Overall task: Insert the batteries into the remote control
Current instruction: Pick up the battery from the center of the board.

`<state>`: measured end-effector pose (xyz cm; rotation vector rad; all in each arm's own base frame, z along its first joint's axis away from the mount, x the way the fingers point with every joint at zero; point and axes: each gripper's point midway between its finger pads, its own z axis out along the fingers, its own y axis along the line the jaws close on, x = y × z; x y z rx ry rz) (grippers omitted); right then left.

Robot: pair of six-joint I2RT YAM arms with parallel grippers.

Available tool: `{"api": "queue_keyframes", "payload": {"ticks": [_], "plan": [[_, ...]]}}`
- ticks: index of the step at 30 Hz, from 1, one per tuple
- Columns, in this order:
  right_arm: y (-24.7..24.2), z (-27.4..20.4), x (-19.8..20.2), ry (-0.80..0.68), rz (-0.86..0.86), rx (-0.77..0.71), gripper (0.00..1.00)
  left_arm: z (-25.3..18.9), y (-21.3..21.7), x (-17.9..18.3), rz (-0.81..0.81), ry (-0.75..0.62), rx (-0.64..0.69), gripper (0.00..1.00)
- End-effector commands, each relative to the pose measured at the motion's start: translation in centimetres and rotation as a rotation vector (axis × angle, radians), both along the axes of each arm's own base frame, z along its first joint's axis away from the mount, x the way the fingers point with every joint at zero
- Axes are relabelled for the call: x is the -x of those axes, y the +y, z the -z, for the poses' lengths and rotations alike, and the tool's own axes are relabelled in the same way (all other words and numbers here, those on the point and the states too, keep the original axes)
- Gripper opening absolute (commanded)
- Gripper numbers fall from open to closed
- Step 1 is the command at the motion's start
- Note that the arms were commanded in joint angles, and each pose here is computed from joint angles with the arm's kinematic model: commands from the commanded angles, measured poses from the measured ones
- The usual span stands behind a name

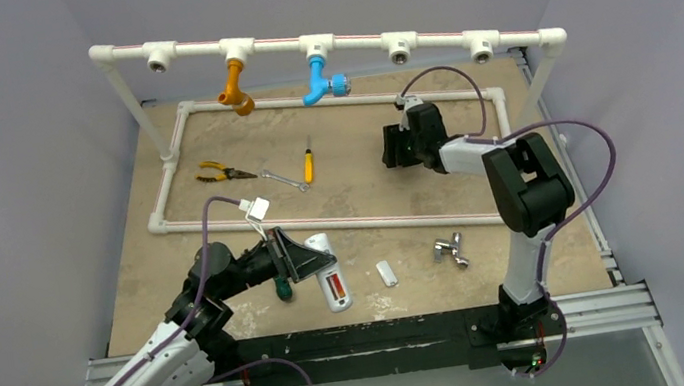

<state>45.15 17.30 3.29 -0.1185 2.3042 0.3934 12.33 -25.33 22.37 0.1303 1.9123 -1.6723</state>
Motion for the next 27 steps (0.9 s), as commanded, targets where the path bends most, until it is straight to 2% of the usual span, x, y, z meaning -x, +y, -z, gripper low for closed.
{"api": "queue_keyframes", "payload": {"ticks": [1, 6, 14, 21, 23, 27], "plan": [[-0.9, 0.6, 2.2, 0.065, -0.007, 0.042, 0.57, -2.7, 0.1, 0.0, -0.005, -0.067, 0.056, 0.0], [-1.1, 0.6, 2.2, 0.067, 0.005, 0.047, 0.6, -2.7, 0.0, 0.0, -0.002, -0.066, 0.058, 0.0], [-0.8, 1.2, 3.2, 0.124, -0.035, 0.055, 0.6, -2.6, 0.2, 0.0, -0.01, -0.062, 0.061, 0.0], [-1.0, 0.4, 3.3, 0.12, -0.046, 0.067, 0.66, -2.7, 0.1, 0.0, -0.007, -0.061, 0.061, 0.0], [-1.4, 0.5, 3.7, 0.19, -0.047, 0.109, 0.67, -2.6, 0.1, -0.1, -0.007, -0.061, 0.061, 0.0], [-2.1, 1.7, 4.7, 0.305, -0.162, 0.22, 0.67, -2.7, 0.0, -0.1, -0.007, -0.063, 0.062, 0.0]]}}
